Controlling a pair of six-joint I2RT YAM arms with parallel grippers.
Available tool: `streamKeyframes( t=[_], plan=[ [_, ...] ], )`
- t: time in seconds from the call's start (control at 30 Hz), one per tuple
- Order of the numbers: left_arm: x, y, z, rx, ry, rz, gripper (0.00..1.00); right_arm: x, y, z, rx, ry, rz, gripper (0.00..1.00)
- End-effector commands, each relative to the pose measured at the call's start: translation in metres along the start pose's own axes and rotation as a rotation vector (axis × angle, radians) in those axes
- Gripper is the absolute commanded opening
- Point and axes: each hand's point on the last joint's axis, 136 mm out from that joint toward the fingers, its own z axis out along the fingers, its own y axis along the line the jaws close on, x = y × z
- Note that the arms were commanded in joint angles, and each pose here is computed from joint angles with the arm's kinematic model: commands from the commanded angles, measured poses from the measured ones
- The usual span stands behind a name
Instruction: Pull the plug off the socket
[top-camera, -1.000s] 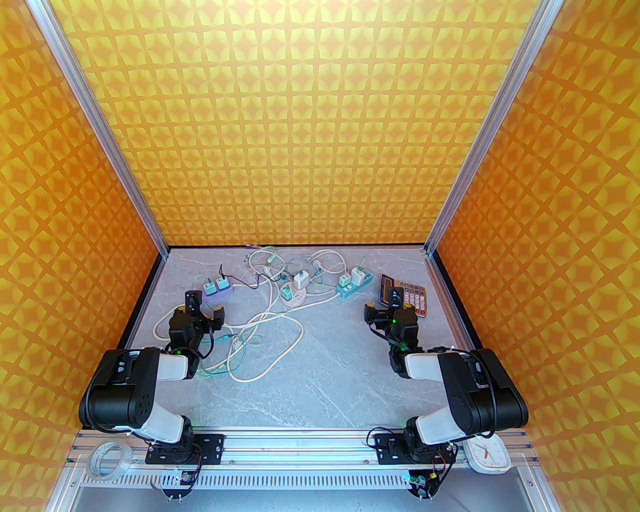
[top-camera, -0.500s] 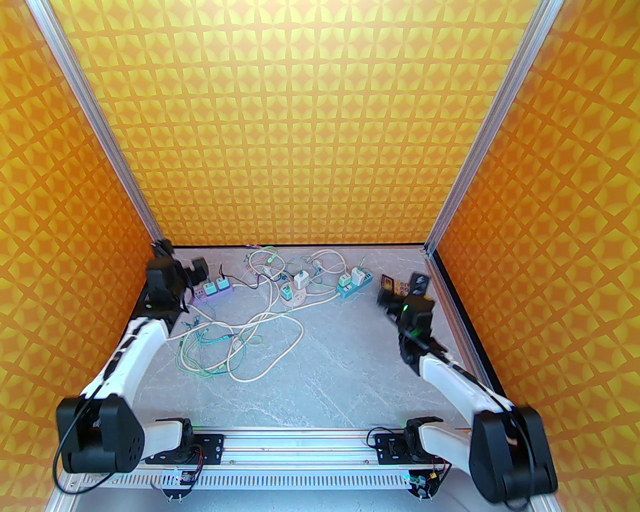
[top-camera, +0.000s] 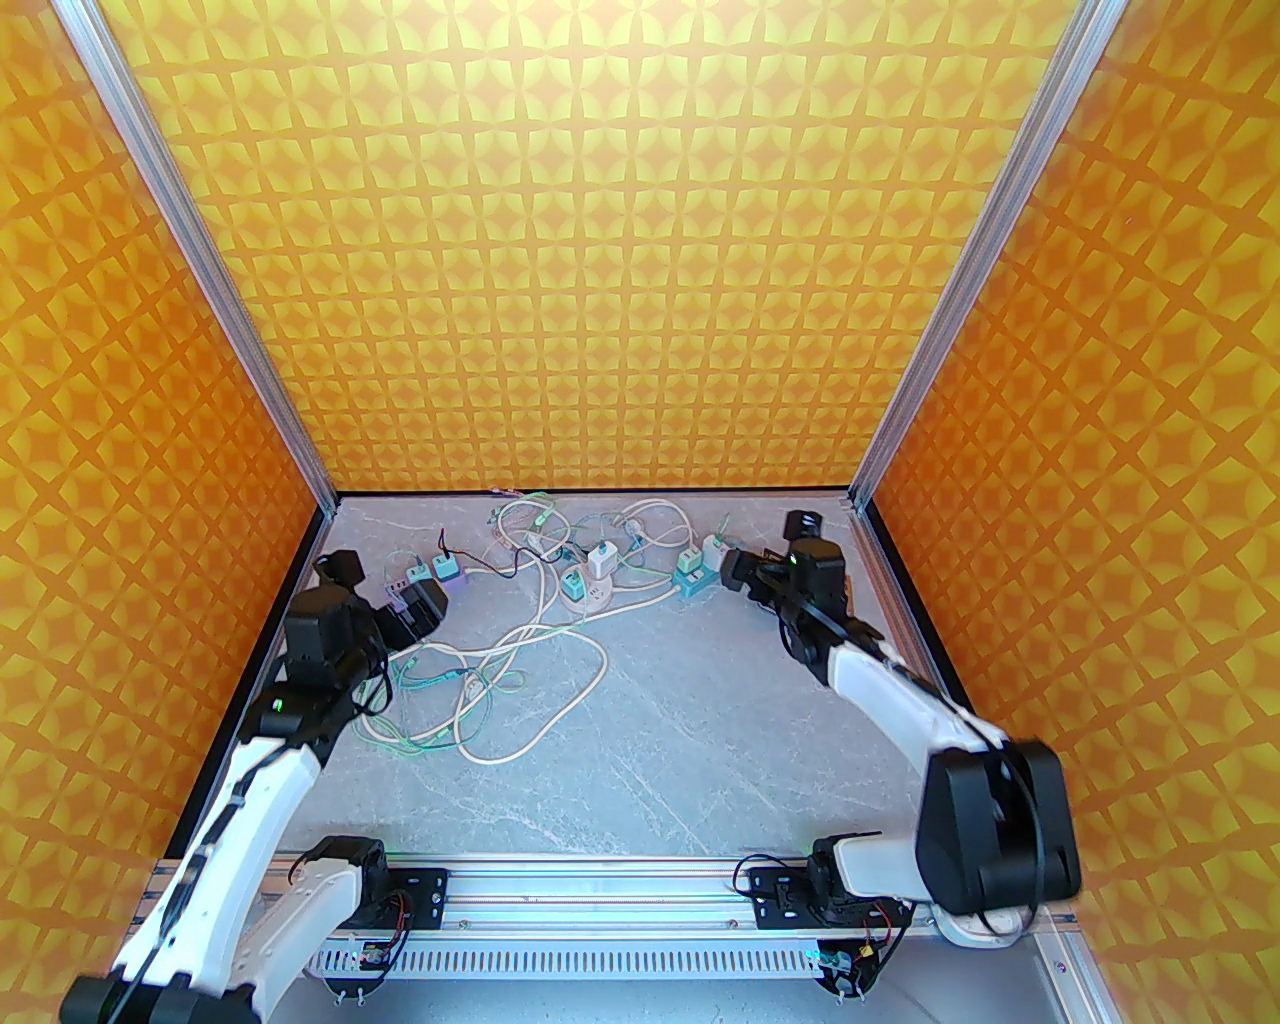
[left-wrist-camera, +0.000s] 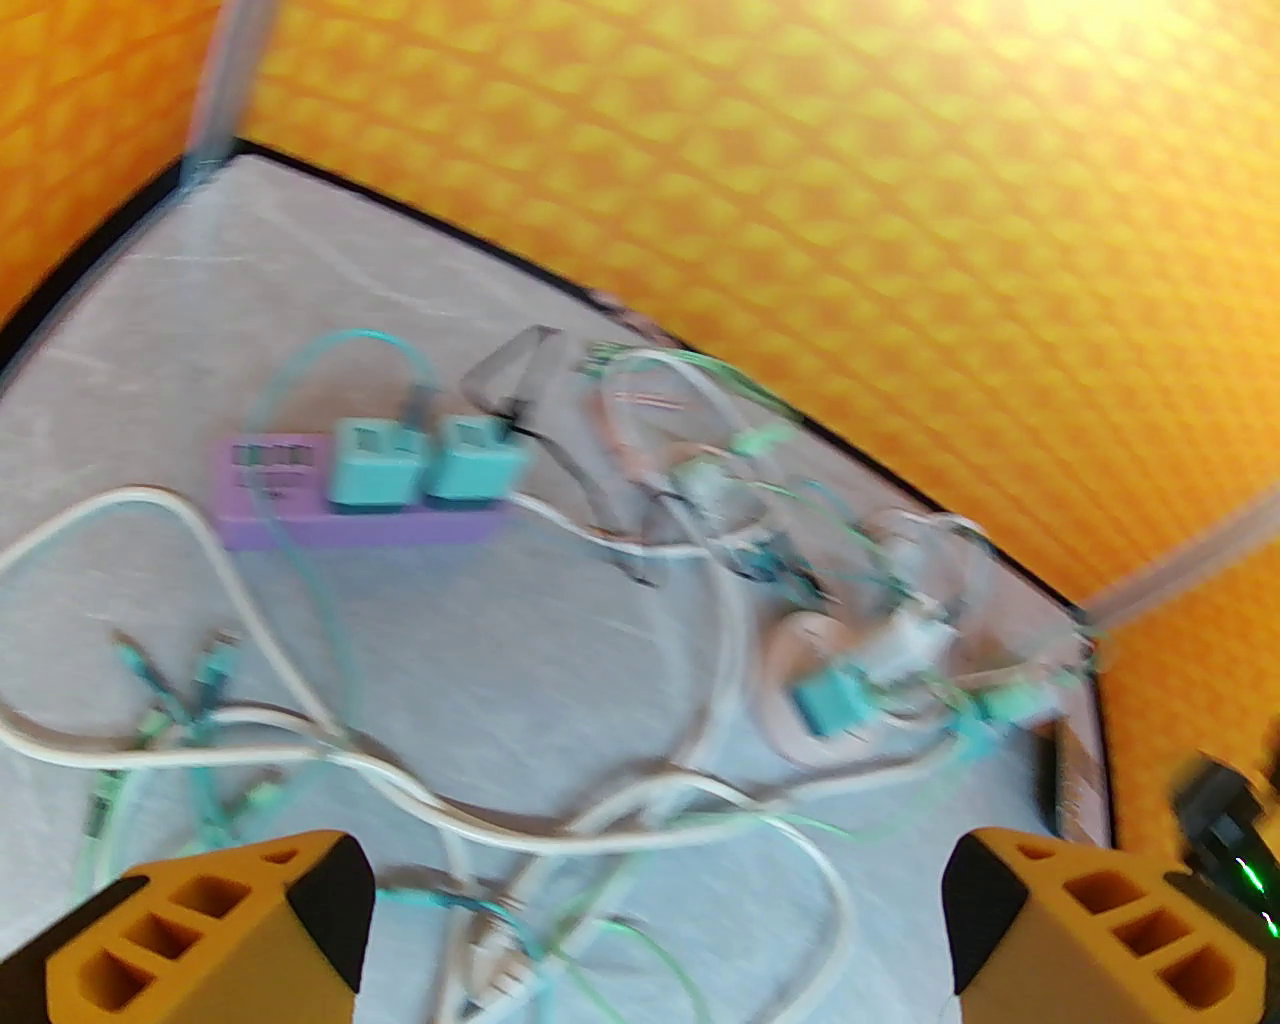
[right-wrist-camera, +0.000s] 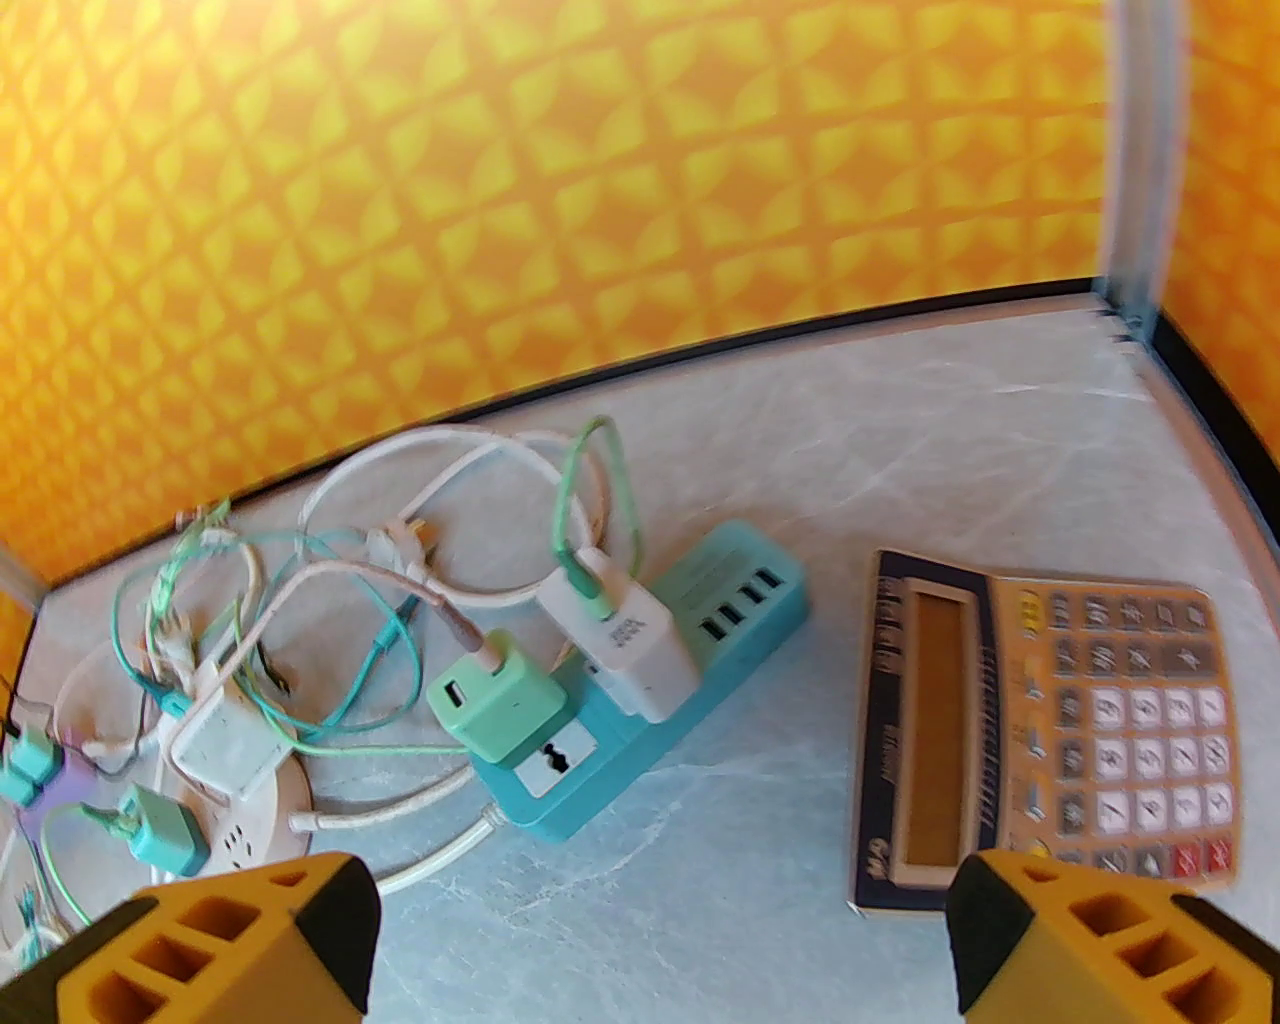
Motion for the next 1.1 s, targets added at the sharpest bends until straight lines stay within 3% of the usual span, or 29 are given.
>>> streamKeyframes(
  t=[0.0,0.17,0.5,0.9,1.07],
  plan=[
    [0.008,-0.004,-0.007,0.058,-0.012,-0.048,0.99,0.0,0.013,0.018,-0.051,0.066,-0.107,0.91],
    [0.015,-0.005,-0.019,0.12,-0.067,-0.052,0.99,0.006,0.014,0.048,-0.054,0.14,-0.206,0.8],
    [0.025,-0.017,-0.02,0.161,-0.011,0.009,0.99,0.012,0.015,0.091,-0.071,0.228,-0.312,0.59],
    [0.033,-0.016,-0.003,0.15,0.054,0.016,0.99,0.028,0.013,0.133,-0.081,0.336,-0.369,0.57],
    [0.036,-0.013,0.003,0.136,0.072,0.013,0.99,0.037,0.013,0.143,-0.098,0.369,-0.387,0.51]
  ],
)
